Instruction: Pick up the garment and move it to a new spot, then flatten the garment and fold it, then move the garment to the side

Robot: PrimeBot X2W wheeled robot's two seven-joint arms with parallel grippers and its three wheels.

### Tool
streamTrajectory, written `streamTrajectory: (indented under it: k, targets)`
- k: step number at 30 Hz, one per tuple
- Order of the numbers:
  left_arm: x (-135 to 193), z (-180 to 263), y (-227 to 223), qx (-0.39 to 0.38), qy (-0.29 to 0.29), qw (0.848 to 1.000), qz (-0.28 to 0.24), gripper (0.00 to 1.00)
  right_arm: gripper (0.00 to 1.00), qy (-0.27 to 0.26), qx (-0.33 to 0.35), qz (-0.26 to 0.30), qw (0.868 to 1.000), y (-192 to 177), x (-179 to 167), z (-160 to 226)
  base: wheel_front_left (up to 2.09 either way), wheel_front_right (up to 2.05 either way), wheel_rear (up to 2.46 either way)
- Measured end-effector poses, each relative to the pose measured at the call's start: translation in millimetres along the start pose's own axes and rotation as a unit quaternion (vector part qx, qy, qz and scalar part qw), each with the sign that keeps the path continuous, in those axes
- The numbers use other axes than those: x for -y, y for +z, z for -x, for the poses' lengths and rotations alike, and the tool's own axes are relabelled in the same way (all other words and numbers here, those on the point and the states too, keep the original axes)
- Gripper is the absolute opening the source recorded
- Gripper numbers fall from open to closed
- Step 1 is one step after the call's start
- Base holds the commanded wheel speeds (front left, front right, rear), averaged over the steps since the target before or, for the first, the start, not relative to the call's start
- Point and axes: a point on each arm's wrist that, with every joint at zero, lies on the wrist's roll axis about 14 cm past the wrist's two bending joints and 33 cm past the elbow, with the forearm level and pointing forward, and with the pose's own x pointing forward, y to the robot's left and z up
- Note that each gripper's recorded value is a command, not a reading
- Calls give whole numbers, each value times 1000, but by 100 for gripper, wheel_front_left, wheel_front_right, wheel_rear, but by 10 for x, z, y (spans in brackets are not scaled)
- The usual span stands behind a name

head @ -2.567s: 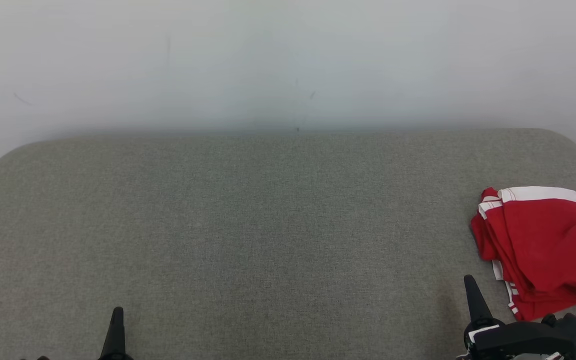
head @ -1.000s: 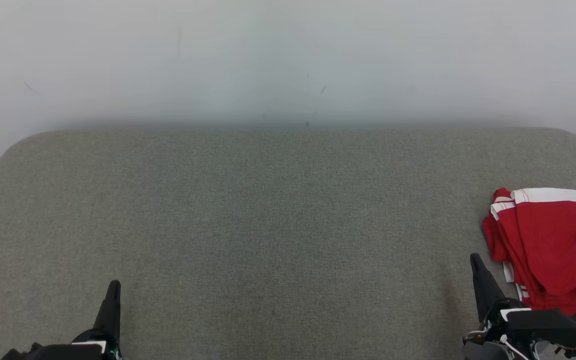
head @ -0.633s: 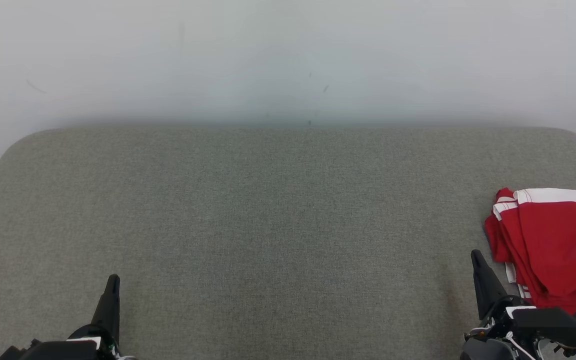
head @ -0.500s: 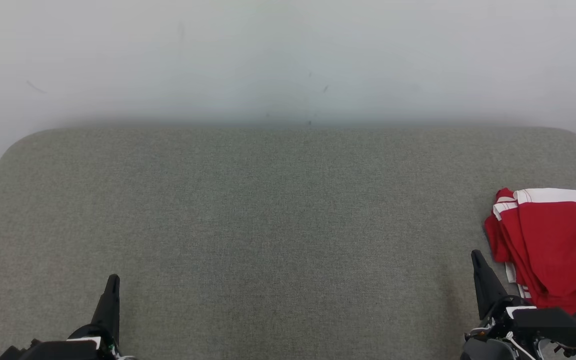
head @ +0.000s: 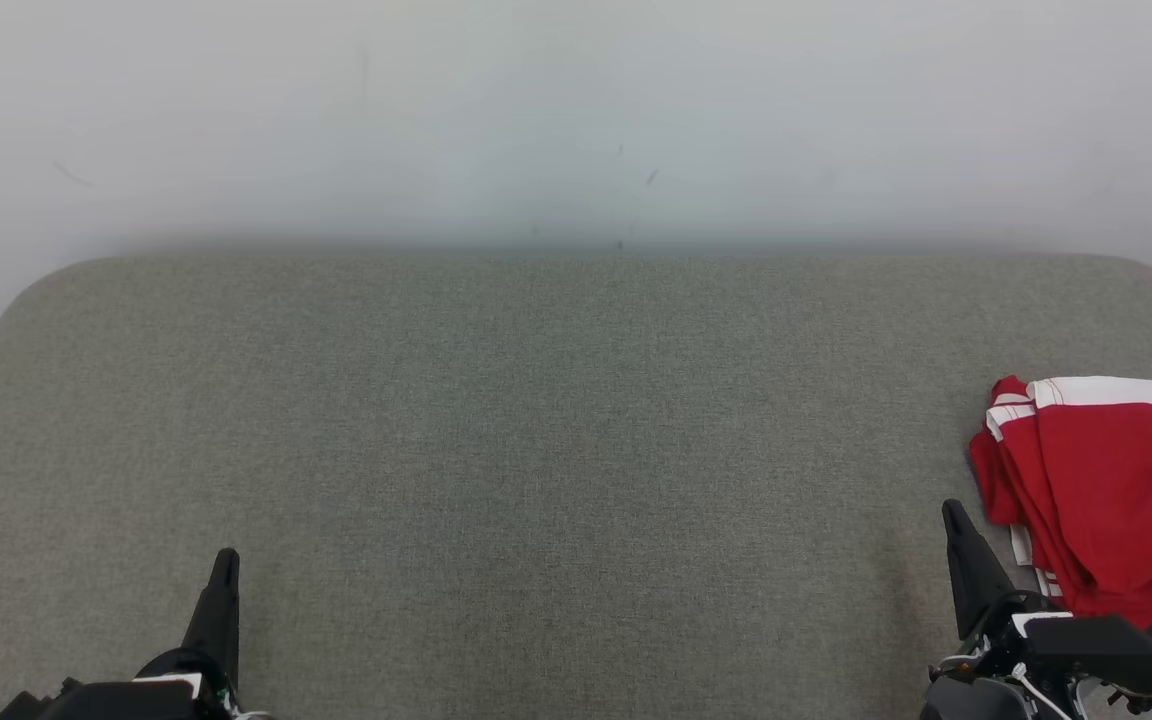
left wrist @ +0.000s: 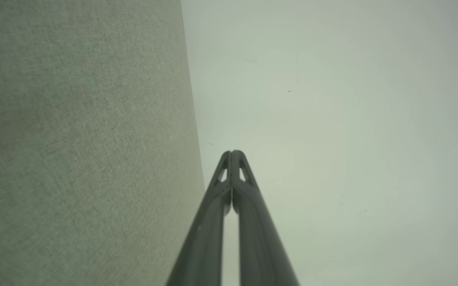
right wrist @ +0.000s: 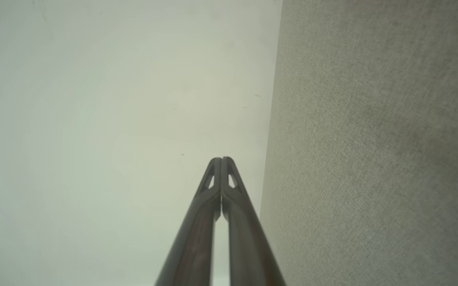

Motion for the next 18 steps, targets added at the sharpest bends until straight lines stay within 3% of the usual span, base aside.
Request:
streamTrajectory:
  k: [18]
  targets:
    - [1, 0, -1, 0, 0, 1000, 0, 0, 0, 0, 0, 0, 1000, 0, 0, 0, 0, 0, 0]
